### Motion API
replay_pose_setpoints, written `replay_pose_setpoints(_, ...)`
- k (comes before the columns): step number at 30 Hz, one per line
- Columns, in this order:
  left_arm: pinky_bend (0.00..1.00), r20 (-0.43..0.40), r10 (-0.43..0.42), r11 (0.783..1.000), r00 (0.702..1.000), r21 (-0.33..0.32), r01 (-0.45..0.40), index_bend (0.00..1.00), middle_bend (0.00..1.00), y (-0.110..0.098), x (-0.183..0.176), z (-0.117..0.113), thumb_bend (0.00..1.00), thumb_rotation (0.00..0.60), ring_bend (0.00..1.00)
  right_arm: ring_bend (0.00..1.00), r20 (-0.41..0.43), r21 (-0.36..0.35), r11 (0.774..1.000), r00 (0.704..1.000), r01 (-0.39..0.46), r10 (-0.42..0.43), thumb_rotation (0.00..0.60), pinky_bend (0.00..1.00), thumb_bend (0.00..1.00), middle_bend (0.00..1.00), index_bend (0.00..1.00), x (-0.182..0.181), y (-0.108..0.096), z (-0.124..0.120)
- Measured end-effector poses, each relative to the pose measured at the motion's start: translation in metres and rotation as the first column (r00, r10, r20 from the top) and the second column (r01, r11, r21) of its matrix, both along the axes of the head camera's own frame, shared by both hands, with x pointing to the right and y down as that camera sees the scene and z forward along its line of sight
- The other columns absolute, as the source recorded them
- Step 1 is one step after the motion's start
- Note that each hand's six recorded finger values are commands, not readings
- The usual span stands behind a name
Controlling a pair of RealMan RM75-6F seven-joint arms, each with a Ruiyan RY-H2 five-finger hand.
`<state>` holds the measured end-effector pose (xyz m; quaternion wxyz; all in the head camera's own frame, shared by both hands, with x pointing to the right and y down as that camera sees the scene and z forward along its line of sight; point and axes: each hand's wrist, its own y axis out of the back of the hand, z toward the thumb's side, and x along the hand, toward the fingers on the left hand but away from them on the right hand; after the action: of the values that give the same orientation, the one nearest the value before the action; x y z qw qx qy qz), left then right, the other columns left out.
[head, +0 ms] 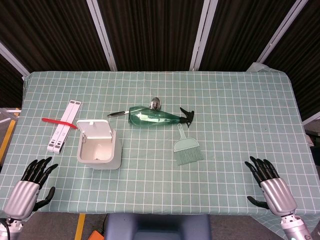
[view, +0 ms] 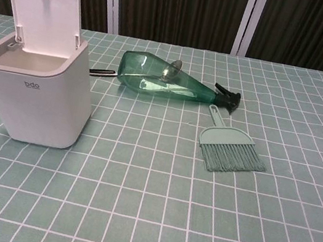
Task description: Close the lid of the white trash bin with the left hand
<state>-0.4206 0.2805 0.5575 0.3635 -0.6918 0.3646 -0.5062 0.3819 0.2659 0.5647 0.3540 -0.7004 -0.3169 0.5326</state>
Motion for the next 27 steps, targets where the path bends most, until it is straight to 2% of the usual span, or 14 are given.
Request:
replay_pose_setpoints(5, 0.02, -0.01, -0.012, 1.0, 1.0, 0.016, 0.012, 0.12, 0.0, -0.005, 0.001, -0.002, 0.48, 0.6, 0.0, 0.0, 0.013, 0.0, 1.0, 1.0, 0.005, -0.005, 0.6, 0.0, 0.24, 0.0, 0.0, -0.003, 0.0, -0.001)
replay_pose_setpoints(6, 0.06, -0.017, -0.01, 0.999, 1.0, 0.031, 0.011, 0.12, 0.0, -0.009, 0.003, -0.004, 0.48, 0.6, 0.0, 0.0, 0.016, 0.0, 1.0, 1.0, 0.003, -0.003, 0.6, 0.0, 0.24, 0.0, 0.0, -0.003, 0.0, -0.001)
replay_pose_setpoints(8, 0.23, -0.037, -0.008, 0.998, 0.999, 0.065, 0.01, 0.12, 0.07, -0.021, 0.009, -0.008, 0.48, 0.6, 0.04, 0.0, 0.016, 0.0, 1.0, 1.0, 0.001, -0.001, 0.6, 0.0, 0.24, 0.0, 0.0, -0.002, -0.001, 0.0)
replay_pose_setpoints(9, 0.48, -0.057, -0.008, 0.995, 0.998, 0.094, 0.013, 0.13, 0.25, -0.032, 0.014, -0.011, 0.48, 0.6, 0.18, 0.0, 0.016, -0.003, 1.0, 1.0, 0.002, -0.002, 0.6, 0.0, 0.24, 0.0, 0.0, -0.002, -0.001, 0.0)
replay_pose_setpoints(10, 0.65, -0.076, -0.009, 0.993, 0.997, 0.12, 0.018, 0.15, 0.4, -0.041, 0.018, -0.014, 0.48, 0.6, 0.31, 0.0, 0.015, -0.007, 1.0, 1.0, 0.003, -0.003, 0.6, 0.0, 0.24, 0.0, 0.0, -0.003, -0.001, 0.002)
replay_pose_setpoints(11, 0.88, -0.1, -0.011, 0.988, 0.995, 0.149, 0.026, 0.18, 0.68, -0.053, 0.023, -0.018, 0.49, 0.6, 0.57, 0.0, 0.015, -0.013, 1.0, 1.0, 0.005, -0.005, 0.6, 0.0, 0.24, 0.0, 0.0, -0.003, -0.002, 0.003)
replay_pose_setpoints(13, 0.99, -0.163, -0.019, 0.976, 0.986, 0.21, 0.054, 0.22, 0.89, -0.084, 0.037, -0.025, 0.5, 0.6, 0.79, 0.0, 0.016, -0.022, 1.0, 1.0, 0.011, -0.011, 0.6, 0.0, 0.24, 0.0, 0.0, -0.004, -0.002, 0.006)
replay_pose_setpoints(14, 1.0, -0.183, -0.024, 0.972, 0.983, 0.224, 0.065, 0.24, 0.98, -0.097, 0.042, -0.027, 0.51, 0.6, 0.92, 0.0, 0.016, -0.025, 1.0, 1.0, 0.016, -0.015, 0.6, 0.0, 0.24, 0.0, 0.0, -0.005, -0.003, 0.007)
replay_pose_setpoints(15, 1.0, -0.201, -0.033, 0.971, 0.979, 0.224, 0.079, 0.26, 1.0, -0.112, 0.048, -0.027, 0.51, 0.6, 0.98, 0.0, 0.016, -0.025, 1.0, 1.0, 0.017, -0.017, 0.6, 0.0, 0.24, 0.0, 0.0, -0.006, -0.003, 0.007)
replay_pose_setpoints(16, 1.0, -0.208, -0.041, 0.974, 0.977, 0.211, 0.086, 0.27, 1.0, -0.121, 0.052, -0.025, 0.51, 0.6, 1.0, 0.0, 0.018, -0.025, 0.999, 1.0, 0.019, -0.019, 0.6, 0.0, 0.24, 0.0, 0.0, -0.007, -0.003, 0.007)
replay_pose_setpoints(21, 1.0, -0.192, -0.088, 0.994, 0.977, 0.047, 0.099, 0.29, 1.0, -0.163, 0.082, 0.004, 0.53, 0.6, 1.0, 0.0, 0.011, -0.026, 0.999, 1.0, 0.022, -0.022, 0.6, 0.0, 0.24, 0.0, 0.0, -0.008, -0.004, 0.008)
replay_pose_setpoints(24, 1.0, -0.158, -0.106, 0.994, 0.982, -0.031, 0.102, 0.3, 1.0, -0.182, 0.099, 0.015, 0.53, 0.6, 1.0, 0.0, 0.009, -0.024, 1.0, 1.0, 0.019, -0.019, 0.6, 0.0, 0.24, 0.0, 0.0, -0.007, -0.004, 0.008)
replay_pose_setpoints(27, 1.0, -0.123, -0.101, 0.993, 0.987, -0.08, 0.092, 0.28, 1.0, -0.195, 0.117, 0.019, 0.53, 0.6, 1.0, 0.0, 0.006, -0.025, 1.0, 1.0, 0.016, -0.015, 0.6, 0.0, 0.24, 0.0, 0.0, -0.006, -0.005, 0.008)
